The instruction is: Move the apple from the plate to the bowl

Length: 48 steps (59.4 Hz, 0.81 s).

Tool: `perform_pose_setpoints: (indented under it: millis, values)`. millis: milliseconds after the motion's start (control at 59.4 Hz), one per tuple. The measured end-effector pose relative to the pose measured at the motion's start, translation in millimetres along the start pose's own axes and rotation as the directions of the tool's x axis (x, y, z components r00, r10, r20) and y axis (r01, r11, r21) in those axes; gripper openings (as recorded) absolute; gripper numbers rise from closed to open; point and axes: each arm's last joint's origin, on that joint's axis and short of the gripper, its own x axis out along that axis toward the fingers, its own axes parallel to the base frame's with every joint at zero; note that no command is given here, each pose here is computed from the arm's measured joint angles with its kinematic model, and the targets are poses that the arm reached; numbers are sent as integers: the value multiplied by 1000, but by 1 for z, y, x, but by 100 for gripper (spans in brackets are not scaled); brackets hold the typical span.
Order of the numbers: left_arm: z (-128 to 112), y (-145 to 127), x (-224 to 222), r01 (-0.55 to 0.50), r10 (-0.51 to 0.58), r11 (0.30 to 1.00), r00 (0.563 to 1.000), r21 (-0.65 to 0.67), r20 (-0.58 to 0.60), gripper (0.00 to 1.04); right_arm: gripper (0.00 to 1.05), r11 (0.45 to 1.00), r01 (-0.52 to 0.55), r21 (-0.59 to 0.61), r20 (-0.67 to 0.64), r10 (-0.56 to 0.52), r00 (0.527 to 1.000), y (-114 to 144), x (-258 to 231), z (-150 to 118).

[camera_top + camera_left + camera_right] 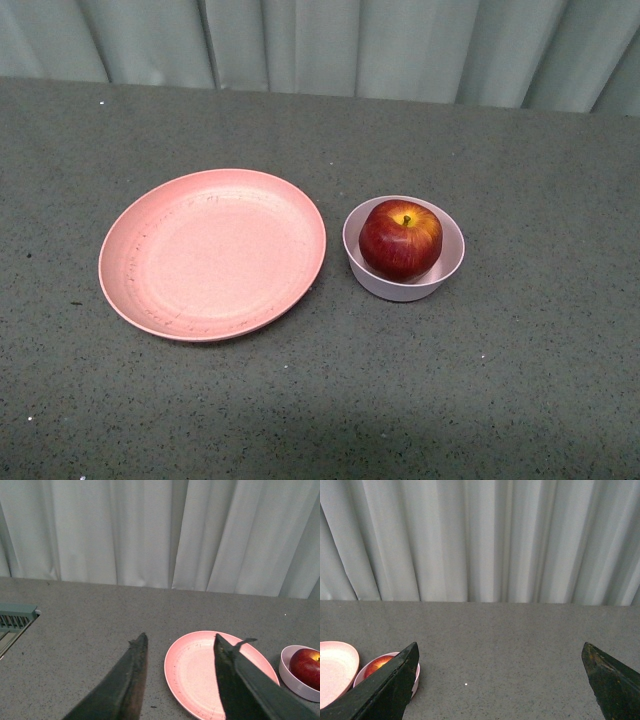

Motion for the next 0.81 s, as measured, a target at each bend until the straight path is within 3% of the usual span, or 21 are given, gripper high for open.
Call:
perform_pose_setpoints:
  millis: [101,286,808]
  values:
    - [0,0,0,0,0,1000,1000,0,0,58,95,1000,0,0,0,0,1000,0,0,0]
    - [0,0,0,0,0,1000,1000,1,0,100,95,1000,0,0,0,0,1000,0,0,0]
    - [0,0,0,0,0,1000,1000,1,0,98,95,1000,0,0,0,0,1000,0,0,0]
